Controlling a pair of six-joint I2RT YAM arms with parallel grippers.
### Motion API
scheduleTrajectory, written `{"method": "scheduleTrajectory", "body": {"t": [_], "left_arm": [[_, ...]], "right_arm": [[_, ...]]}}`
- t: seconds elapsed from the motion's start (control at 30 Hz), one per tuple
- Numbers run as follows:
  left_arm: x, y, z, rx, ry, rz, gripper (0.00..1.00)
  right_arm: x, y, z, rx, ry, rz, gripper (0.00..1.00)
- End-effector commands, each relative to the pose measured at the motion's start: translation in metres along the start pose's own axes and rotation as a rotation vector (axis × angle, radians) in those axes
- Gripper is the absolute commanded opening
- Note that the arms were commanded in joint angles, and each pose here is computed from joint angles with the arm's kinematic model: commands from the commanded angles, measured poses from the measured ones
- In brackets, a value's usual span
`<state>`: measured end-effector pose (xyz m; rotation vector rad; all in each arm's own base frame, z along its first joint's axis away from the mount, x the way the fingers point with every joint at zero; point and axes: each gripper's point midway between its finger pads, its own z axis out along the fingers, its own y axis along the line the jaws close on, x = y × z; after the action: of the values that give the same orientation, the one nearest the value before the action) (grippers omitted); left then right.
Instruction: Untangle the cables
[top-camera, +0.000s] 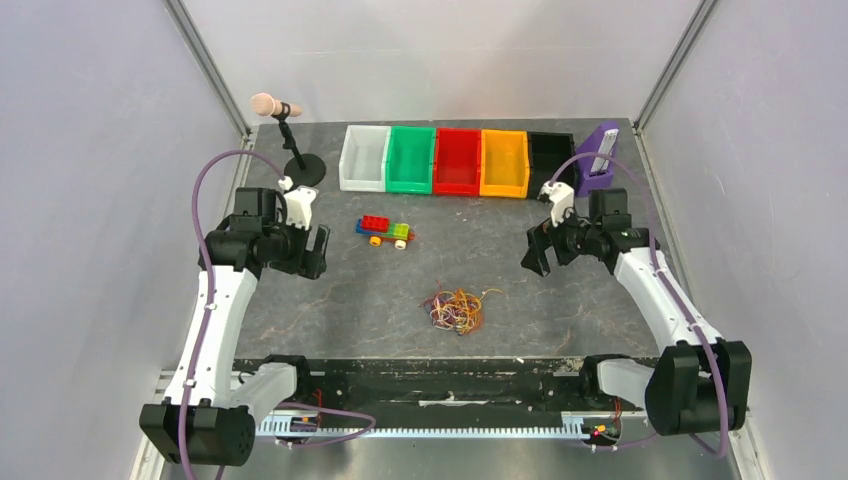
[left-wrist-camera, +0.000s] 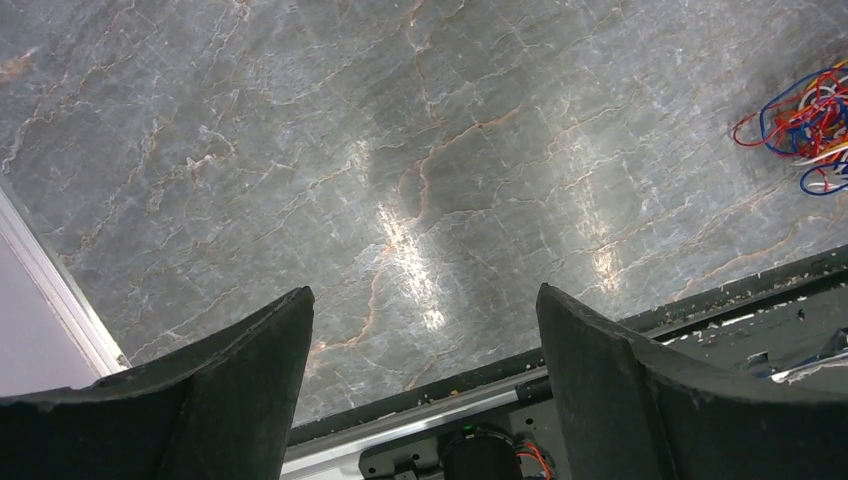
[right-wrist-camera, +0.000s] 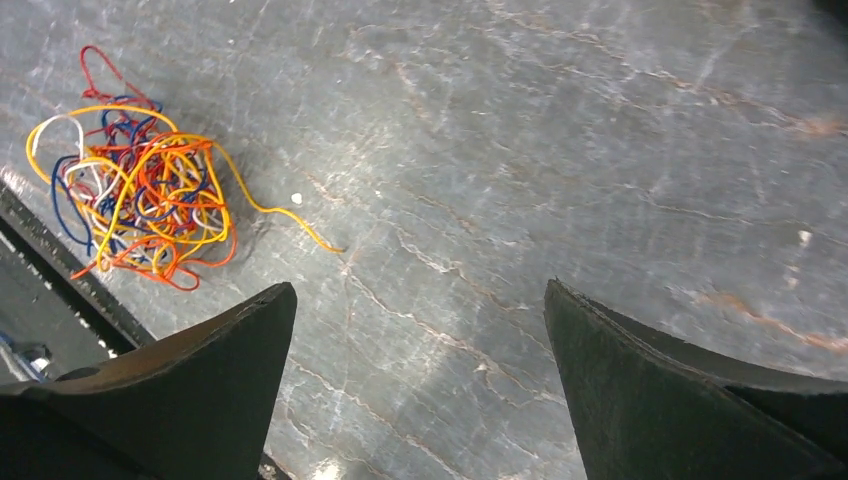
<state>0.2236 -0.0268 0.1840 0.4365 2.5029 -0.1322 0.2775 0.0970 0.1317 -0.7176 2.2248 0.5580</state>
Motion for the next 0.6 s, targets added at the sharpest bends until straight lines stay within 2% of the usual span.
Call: {"method": "scheduleTrajectory", "body": {"t": [0.0, 0.13, 0.4, 0.57], "left_arm": [[-0.006, -0.007, -0.006, 0.042, -0.027, 0.057, 0.89], [-0.012, -0.014, -0.009, 0.092, -0.021, 0.075, 0.89], [-0.024, -0.032, -0.017, 0.191, -0.126, 0.173, 0.89], [-0.029, -0.037, -0.015, 0.215, -0.181, 0.205, 0.89]], "right_arm": [[-0.018, 0.018, 0.005, -0.085, -0.009, -0.075, 0.98], [-0.011, 0.045, 0.022, -0.177, 0.048, -0.147, 0.98], [0.023, 0.131, 0.063, -0.392, 0.200, -0.372, 0.98], [0.039, 0.170, 0.091, -0.432, 0.228, -0.468, 0.98]]}}
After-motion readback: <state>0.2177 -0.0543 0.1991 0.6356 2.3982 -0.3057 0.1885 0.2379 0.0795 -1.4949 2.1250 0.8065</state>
